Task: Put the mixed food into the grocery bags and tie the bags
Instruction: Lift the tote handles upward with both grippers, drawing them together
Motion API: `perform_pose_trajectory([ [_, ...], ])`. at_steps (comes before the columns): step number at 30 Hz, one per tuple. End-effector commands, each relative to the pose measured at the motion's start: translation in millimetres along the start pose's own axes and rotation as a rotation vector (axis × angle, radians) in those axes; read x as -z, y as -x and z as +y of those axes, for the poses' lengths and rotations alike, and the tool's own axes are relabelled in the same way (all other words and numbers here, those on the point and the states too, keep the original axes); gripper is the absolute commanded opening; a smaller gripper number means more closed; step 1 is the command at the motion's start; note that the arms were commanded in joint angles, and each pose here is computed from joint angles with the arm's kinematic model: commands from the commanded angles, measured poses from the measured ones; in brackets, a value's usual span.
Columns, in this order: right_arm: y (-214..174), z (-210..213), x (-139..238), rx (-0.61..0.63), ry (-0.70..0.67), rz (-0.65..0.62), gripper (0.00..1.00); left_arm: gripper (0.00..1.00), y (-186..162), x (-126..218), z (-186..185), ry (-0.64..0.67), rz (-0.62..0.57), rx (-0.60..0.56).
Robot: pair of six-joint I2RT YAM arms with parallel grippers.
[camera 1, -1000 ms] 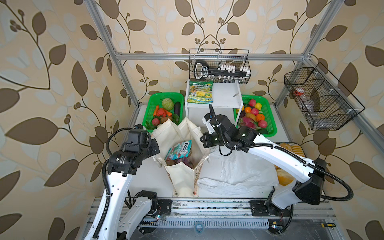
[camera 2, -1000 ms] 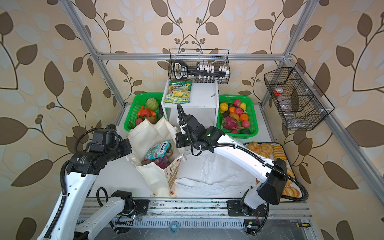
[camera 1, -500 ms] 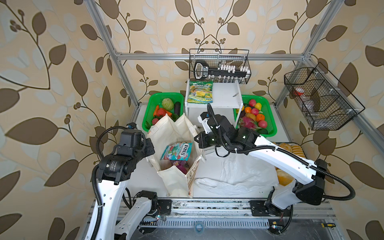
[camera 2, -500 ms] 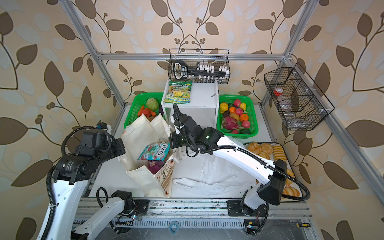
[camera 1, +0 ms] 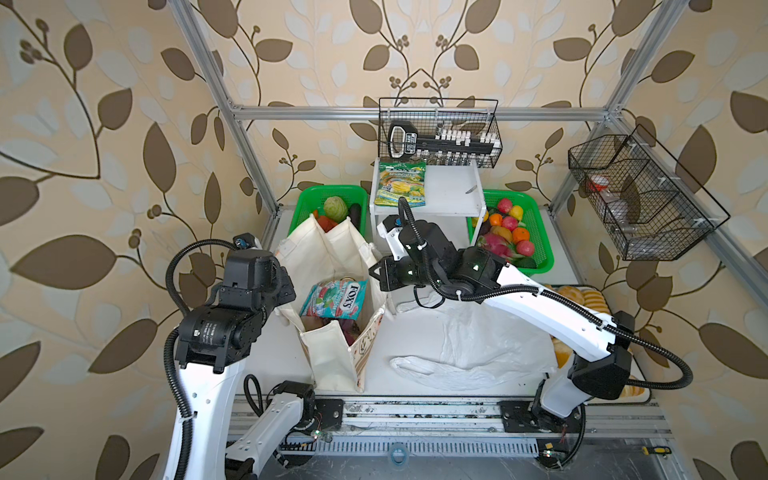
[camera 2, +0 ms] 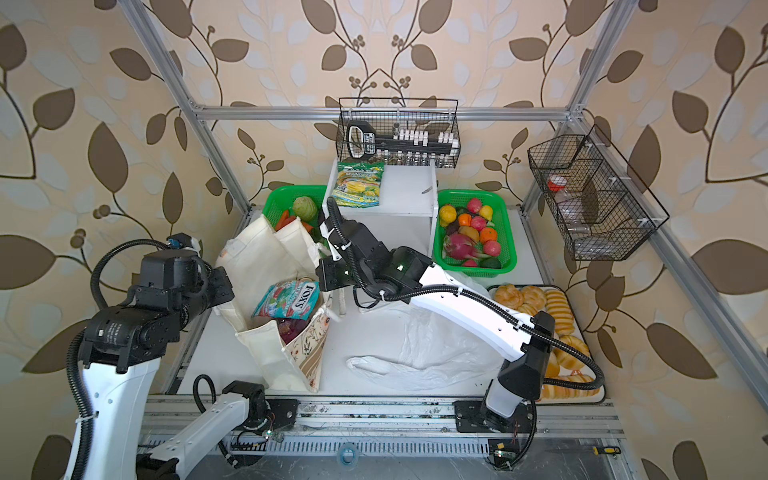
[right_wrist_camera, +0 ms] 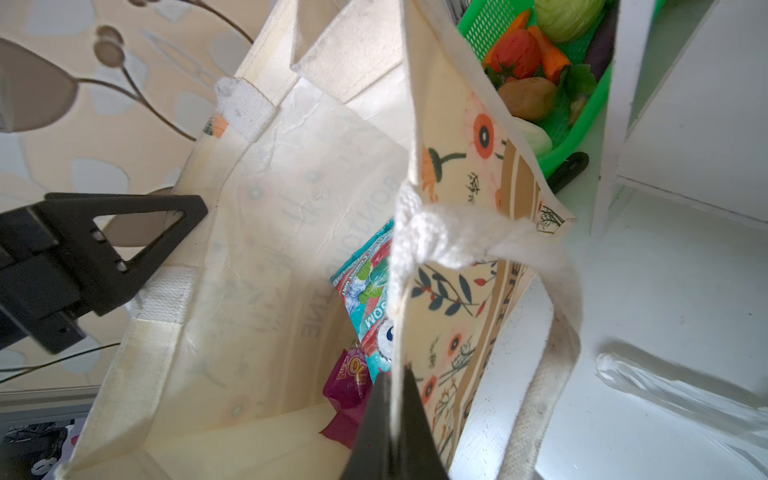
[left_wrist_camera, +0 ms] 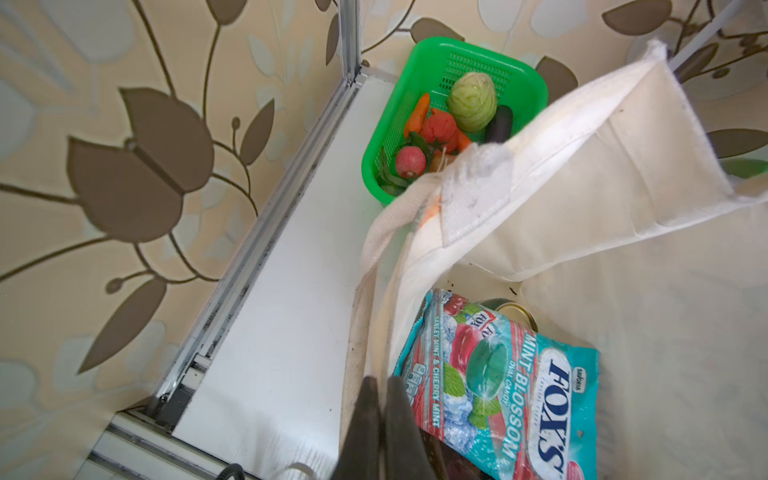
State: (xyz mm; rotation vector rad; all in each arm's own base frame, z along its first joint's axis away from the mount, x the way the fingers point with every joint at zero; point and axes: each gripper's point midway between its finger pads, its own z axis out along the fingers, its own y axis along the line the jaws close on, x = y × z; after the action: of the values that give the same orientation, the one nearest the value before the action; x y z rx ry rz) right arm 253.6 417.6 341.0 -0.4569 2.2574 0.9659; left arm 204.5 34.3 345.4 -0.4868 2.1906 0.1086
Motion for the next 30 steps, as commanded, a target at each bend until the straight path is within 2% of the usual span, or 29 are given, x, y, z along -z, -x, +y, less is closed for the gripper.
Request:
perform_pose_trajectory([
  [1,46,52,25,0.009,0.168,-0.146,0.00,0.00,49,19,22,0.127,-0.197,0.001],
  [8,51,74,2,-0.006,0.218,-0.129,0.00,0.00,67,15,32,0.230,-0.229,-0.051],
  [12,55,86,-9,-0.017,0.250,-0.126,0.00,0.00,80,11,43,0.273,-0.246,-0.040],
  [20,59,105,-33,-0.041,0.301,-0.117,0.00,0.00,99,-4,60,0.285,-0.246,0.057],
  [26,63,118,-56,-0.078,0.346,-0.105,0.00,0.00,118,-19,78,0.227,-0.252,0.210],
  [30,67,121,-68,-0.103,0.365,-0.122,0.00,0.00,116,-30,102,0.278,-0.248,0.264],
])
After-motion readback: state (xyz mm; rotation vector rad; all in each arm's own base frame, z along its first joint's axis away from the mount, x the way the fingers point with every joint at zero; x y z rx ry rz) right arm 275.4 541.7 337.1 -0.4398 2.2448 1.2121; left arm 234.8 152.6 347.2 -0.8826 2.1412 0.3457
